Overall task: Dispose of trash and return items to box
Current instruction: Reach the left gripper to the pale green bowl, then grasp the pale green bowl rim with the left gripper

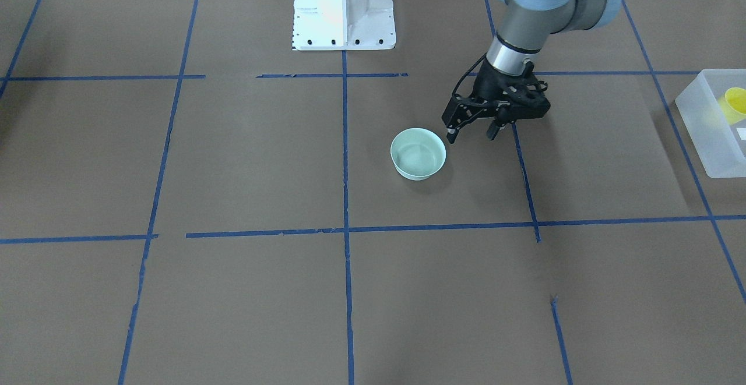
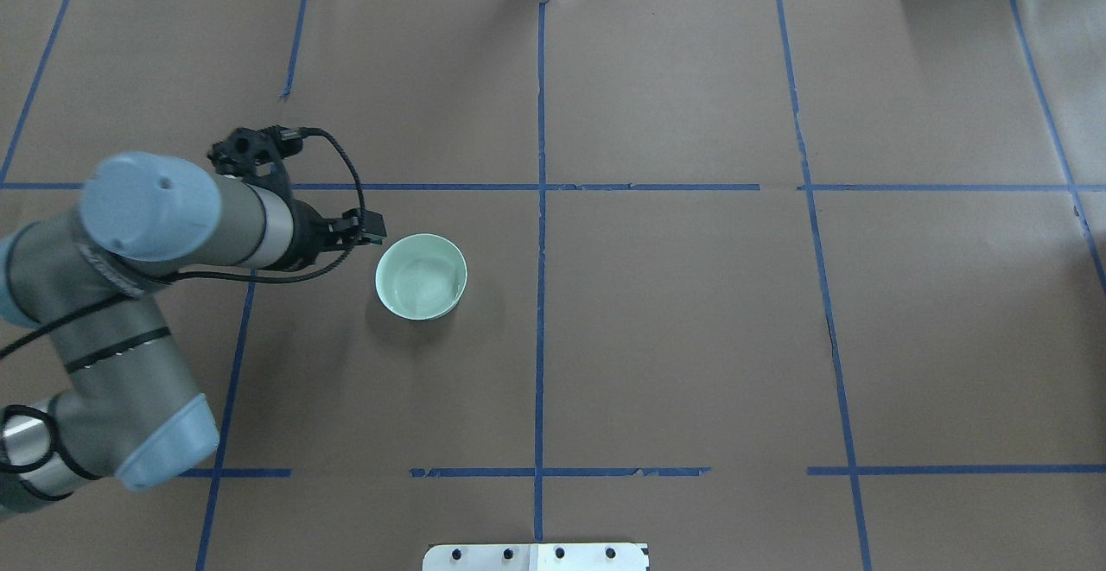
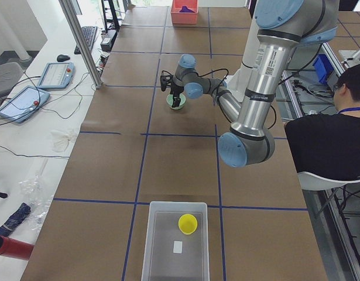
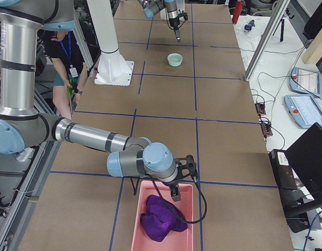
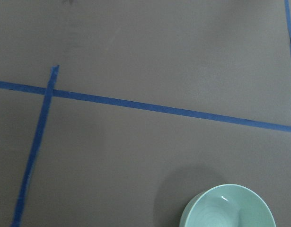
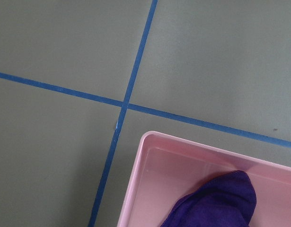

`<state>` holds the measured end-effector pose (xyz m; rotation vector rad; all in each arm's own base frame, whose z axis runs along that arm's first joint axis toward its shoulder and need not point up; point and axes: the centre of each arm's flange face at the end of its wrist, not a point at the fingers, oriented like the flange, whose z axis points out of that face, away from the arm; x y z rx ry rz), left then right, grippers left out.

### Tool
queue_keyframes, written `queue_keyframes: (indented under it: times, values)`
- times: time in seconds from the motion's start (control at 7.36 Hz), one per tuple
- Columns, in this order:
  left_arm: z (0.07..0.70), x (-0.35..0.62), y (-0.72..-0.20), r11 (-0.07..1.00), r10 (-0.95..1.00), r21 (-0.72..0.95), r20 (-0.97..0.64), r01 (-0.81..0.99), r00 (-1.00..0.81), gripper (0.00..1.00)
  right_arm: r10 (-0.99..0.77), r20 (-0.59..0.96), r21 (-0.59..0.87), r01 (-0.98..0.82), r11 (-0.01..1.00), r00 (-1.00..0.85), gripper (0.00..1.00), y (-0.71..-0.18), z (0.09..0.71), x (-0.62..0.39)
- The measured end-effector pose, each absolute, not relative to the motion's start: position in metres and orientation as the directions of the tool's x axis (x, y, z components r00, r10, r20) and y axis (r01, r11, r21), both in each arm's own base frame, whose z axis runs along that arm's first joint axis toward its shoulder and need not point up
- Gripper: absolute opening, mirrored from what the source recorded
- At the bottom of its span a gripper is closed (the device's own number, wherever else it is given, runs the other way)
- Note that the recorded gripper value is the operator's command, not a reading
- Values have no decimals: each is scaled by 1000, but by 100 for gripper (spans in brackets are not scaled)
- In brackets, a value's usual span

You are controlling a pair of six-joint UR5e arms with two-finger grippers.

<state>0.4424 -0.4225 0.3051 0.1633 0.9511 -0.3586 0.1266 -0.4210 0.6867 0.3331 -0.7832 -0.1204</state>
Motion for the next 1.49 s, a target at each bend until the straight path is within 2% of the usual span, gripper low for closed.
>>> queue_keyframes:
  times: [0.14, 0.27, 0.41, 0.81, 1.09, 1.22, 1.49]
  values:
    - [310, 471, -418, 920, -262, -40, -803, 390, 536, 74, -230, 671, 340, -16, 940, 705, 100, -421, 686, 127]
    - [315, 482, -415, 918, -272, -45, -794, 394, 543, 44, -231, 670, 341, -16, 940, 705, 100, -421, 685, 127]
    - [316, 489, -410, 921, -272, -48, -791, 388, 548, 0, -231, 670, 341, -16, 940, 705, 100, -421, 685, 127]
    - [314, 495, -398, 930, -255, -47, -795, 363, 550, 0, -230, 671, 340, -16, 940, 705, 100, -421, 685, 127]
    - [297, 470, -396, 952, -162, 20, -814, 306, 558, 0, -230, 671, 339, -16, 941, 705, 100, -421, 686, 127]
    - [286, 434, -408, 962, -98, 69, -813, 263, 573, 0, -230, 671, 339, -16, 941, 705, 100, -421, 686, 126]
    - [264, 323, -463, 957, 14, 187, -792, 220, 610, 0, -231, 671, 339, -15, 941, 705, 100, -421, 686, 126]
